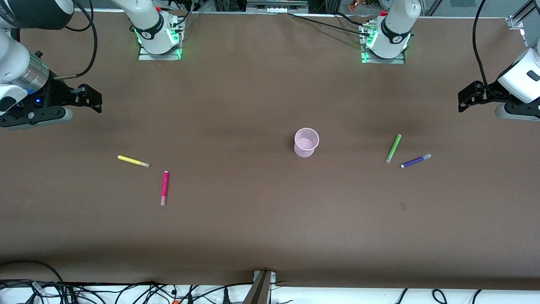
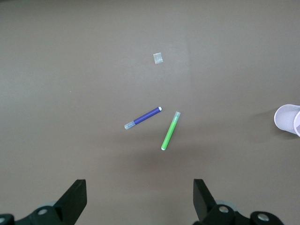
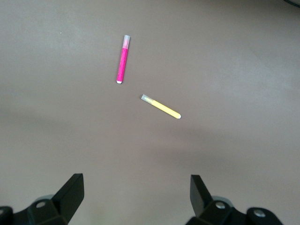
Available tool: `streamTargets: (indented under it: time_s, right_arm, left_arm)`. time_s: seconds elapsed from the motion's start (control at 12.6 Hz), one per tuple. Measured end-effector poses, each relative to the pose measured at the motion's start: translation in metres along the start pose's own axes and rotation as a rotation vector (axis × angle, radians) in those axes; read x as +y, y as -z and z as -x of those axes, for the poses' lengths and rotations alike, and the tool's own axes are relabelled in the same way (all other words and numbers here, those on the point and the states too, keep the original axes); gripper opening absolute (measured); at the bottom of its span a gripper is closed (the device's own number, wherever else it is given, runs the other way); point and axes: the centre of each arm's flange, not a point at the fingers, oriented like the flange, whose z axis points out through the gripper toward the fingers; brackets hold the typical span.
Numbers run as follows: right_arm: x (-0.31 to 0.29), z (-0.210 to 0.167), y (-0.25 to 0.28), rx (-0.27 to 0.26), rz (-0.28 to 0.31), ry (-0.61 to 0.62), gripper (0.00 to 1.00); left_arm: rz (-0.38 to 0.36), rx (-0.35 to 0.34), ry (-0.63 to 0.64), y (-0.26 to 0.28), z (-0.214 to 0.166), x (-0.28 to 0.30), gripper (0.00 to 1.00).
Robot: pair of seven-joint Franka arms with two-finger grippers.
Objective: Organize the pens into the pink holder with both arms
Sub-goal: 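Reach the left gripper toward the blue marker beside the green marker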
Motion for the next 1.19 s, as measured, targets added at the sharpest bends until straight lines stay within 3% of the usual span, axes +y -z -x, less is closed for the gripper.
streamTargets:
  time_s: [0.88,1.03,1.19]
  right_arm:
    - [-0.004,-0.001,0.011,0.025,0.000,0.001,1.00]
    - [-0.002,-0.001,0.010,0.023,0.000,-0.002,1.00]
    - [-0.001,-0.001,0.009,0.023,0.000,-0.002,1.00]
  left_arm:
    - [0.023,-0.003,0.001,-0.001,-0.001,0.002,1.00]
    - [0.035,-0.059,-0.009,-0.016,-0.002,0.004,1.00]
    - [0.050,-0.129,-0.109,-0.042,-0.010,0.007,1.00]
